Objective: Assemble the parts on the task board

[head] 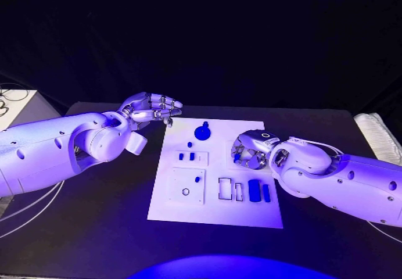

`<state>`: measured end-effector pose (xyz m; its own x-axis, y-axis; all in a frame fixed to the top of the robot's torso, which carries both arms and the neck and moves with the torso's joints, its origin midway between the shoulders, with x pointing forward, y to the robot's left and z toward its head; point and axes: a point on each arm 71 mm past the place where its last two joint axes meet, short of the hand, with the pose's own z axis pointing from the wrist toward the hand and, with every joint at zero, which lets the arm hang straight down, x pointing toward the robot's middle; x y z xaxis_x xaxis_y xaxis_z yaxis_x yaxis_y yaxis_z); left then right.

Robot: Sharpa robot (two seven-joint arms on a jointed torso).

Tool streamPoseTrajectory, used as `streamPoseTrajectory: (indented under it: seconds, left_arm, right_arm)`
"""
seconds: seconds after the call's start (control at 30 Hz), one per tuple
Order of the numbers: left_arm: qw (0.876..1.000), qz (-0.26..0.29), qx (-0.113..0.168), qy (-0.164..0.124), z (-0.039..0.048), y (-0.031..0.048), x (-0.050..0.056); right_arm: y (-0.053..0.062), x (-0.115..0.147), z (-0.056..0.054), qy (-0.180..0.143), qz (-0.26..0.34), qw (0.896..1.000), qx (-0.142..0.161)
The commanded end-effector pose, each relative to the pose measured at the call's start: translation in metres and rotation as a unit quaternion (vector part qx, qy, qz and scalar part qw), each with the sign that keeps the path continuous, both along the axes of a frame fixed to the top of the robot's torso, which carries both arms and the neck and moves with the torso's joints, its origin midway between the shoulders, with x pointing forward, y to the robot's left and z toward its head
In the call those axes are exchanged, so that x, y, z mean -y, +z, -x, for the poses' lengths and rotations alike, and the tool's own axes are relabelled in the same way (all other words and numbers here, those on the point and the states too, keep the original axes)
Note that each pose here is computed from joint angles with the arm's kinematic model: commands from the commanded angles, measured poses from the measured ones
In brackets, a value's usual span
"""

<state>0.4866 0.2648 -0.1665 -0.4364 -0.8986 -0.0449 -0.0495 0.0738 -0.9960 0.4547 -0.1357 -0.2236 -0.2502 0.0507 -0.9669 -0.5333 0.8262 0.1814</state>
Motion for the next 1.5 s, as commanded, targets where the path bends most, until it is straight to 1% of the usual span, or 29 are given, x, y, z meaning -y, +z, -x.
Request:
streamPoseTrajectory:
  seconds: [0.03, 0.23, 0.37, 0.63, 0.77, 0.93, 1.07, 1.17, 1.37, 1.4, 1.5]
  left_arm:
    - [1.0, 0.006, 0.0, -0.009, 0.0006, 0.0009, 0.002]
    - [1.0, 0.005, 0.0, -0.008, 0.0001, 0.0007, 0.001]
    - [1.0, 0.004, 0.0, -0.006, -0.0007, 0.0005, 0.0]
    - [1.0, 0.004, 0.001, -0.003, -0.0026, -0.0001, 0.0]
    - [1.0, 0.004, 0.0, -0.004, -0.0032, -0.0003, 0.001]
    - [1.0, 0.005, 0.0, -0.005, -0.0036, -0.0005, 0.002]
    - [1.0, 0.006, 0.0, -0.006, -0.0039, -0.0006, 0.004]
    - [1.0, 0.007, 0.001, -0.008, -0.004, -0.0005, 0.006]
    - [1.0, 0.009, 0.001, -0.012, -0.0042, -0.0005, 0.01]
    - [1.0, 0.01, 0.001, -0.013, -0.0042, -0.0005, 0.012]
    - [1.0, 0.01, 0.001, -0.015, -0.0039, -0.0004, 0.014]
  right_arm:
    - [0.001, -0.002, 0.002, 0.002, -0.005, 1.0, 0.021]
    - [0.007, 0.001, 0.005, -0.005, -0.032, 0.998, 0.048]
    - [0.012, 0.003, 0.007, -0.009, -0.049, 0.997, 0.059]
    - [0.034, -0.002, 0.016, 0.0, -0.088, 0.993, 0.076]
    - [0.044, -0.008, 0.024, 0.012, -0.107, 0.991, 0.078]
    - [0.048, -0.022, 0.032, 0.03, -0.126, 0.989, 0.069]
    - [0.045, -0.041, 0.04, 0.053, -0.143, 0.987, 0.058]
    - [0.039, -0.056, 0.047, 0.07, -0.154, 0.984, 0.05]
    - [0.021, -0.085, 0.061, 0.098, -0.164, 0.981, 0.025]
    - [0.014, -0.092, 0.065, 0.105, -0.165, 0.981, 0.017]
    - [0.003, -0.104, 0.072, 0.115, -0.164, 0.98, 0.004]
